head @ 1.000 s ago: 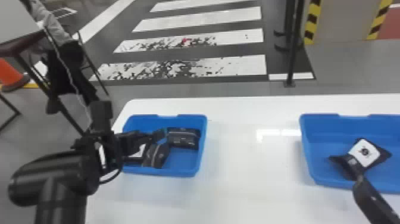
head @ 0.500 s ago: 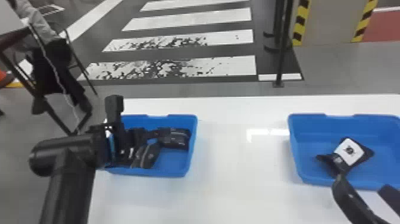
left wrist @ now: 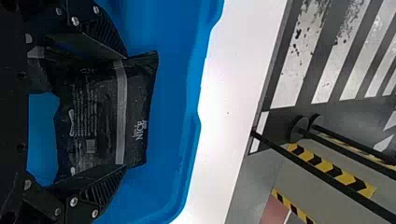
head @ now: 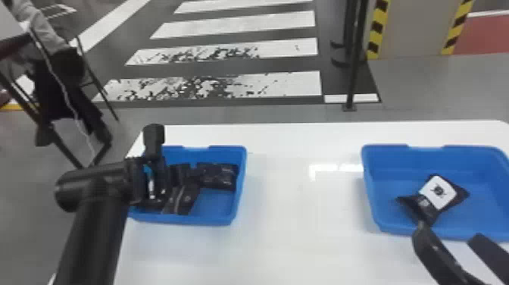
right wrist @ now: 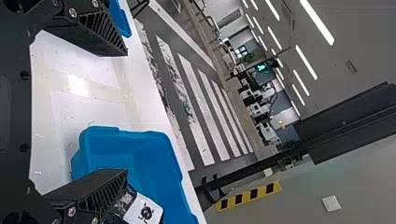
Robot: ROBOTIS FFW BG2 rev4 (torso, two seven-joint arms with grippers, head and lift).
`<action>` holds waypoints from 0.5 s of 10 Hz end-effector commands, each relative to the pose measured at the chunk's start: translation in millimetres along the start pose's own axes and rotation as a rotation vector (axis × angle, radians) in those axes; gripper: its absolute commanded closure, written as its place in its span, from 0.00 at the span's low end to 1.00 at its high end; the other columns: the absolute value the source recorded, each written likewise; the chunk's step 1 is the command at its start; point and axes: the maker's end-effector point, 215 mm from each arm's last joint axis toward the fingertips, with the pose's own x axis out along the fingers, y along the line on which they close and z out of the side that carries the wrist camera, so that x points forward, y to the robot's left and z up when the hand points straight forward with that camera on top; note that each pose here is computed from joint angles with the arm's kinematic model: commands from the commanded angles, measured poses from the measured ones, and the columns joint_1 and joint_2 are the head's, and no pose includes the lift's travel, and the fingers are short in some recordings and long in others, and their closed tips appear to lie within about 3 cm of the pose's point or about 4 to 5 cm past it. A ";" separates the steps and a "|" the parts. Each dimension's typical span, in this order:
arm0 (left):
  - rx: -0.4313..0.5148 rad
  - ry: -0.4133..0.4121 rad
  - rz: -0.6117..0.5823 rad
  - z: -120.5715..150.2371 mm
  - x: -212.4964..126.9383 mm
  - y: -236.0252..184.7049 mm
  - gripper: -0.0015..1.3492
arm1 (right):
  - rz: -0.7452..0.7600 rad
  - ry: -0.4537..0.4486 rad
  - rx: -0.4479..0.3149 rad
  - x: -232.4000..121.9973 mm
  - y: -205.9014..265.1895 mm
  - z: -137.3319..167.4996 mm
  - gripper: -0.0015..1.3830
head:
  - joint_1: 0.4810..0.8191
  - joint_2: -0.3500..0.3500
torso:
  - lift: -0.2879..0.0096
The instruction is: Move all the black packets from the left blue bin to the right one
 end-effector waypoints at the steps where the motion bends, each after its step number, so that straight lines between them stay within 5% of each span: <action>1: -0.014 0.021 -0.017 -8.2 7.9 -4.5 0.36 | 0.002 0.004 0.008 0.8 0.1 -2.6 0.10 | 0.63 0.77 | 0.50; 2: -0.011 0.015 -0.009 -10.8 9.2 -3.0 0.65 | 0.004 0.003 0.010 0.9 0.6 -2.5 0.10 | 0.63 0.77 | 0.50; 3: -0.009 0.002 -0.014 -9.2 9.7 -3.6 0.81 | 0.004 0.005 0.012 0.2 0.6 -3.4 0.10 | 0.63 0.76 | 0.50; 5: 0.037 -0.029 -0.013 3.2 3.6 -6.1 0.89 | 0.007 0.006 0.021 -0.3 1.4 -4.1 0.10 | 0.63 0.76 | 0.50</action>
